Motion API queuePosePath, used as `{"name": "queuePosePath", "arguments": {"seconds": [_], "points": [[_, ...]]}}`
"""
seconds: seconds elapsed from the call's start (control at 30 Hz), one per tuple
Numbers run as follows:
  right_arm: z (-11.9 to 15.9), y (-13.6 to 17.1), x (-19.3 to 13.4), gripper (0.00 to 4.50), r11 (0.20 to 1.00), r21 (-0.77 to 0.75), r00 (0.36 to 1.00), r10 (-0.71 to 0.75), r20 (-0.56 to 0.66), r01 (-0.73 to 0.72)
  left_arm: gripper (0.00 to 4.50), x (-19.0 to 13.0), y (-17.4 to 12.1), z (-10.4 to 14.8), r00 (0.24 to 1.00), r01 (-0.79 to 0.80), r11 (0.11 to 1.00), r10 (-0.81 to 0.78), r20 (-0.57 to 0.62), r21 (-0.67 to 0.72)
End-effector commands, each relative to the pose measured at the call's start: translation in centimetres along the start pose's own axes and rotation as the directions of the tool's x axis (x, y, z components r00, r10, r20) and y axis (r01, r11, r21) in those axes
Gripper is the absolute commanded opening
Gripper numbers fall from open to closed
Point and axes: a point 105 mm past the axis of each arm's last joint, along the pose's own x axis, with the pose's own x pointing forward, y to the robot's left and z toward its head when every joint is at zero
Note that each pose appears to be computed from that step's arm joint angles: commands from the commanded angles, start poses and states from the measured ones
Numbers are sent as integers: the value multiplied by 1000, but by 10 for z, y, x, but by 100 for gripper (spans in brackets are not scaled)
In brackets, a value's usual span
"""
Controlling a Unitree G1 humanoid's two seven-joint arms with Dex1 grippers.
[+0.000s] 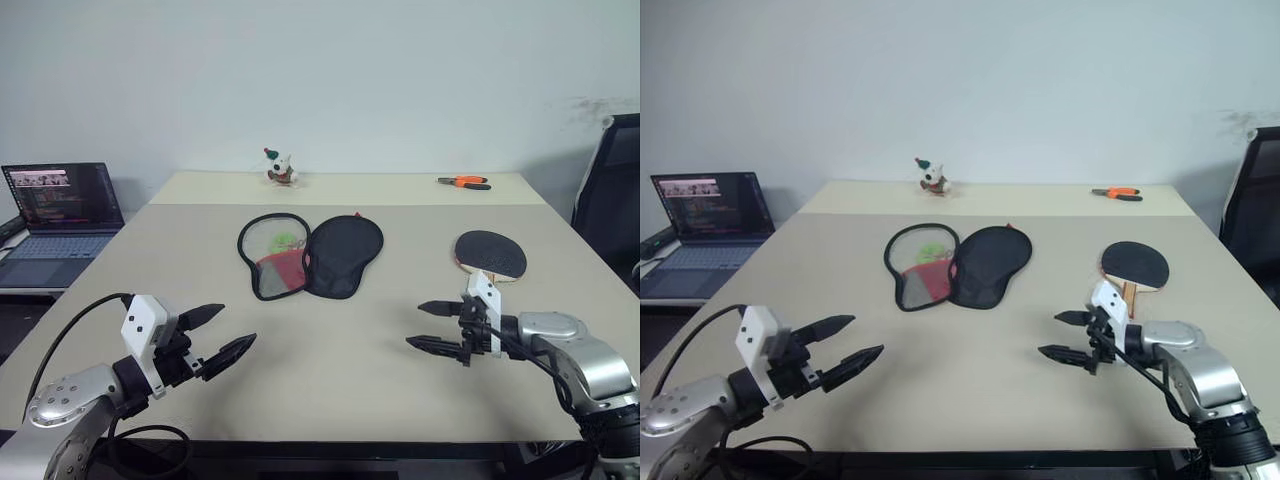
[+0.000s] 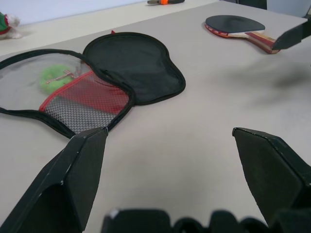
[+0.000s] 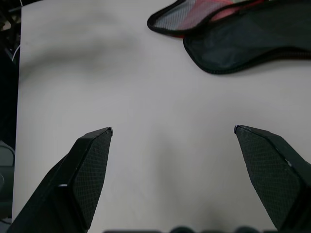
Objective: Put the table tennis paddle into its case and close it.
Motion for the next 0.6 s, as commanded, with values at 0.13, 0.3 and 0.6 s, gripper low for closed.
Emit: {"name": "queuePosePath", "arguments": {"seconds": [0.13,0.3,0.6], "points": [[12,-10,11,444,1000,-1,998,-9,56,9,450,2,-2,15,999,-12,999,10,41,48],[15,-21,21,444,998,1,995,-60,83,60,450,3,18,25,996,-60,995,55,69,78],[17,-34,52,444,977,140,980,-177,88,164,450,9,23,29,998,34,996,-39,50,85]]}}
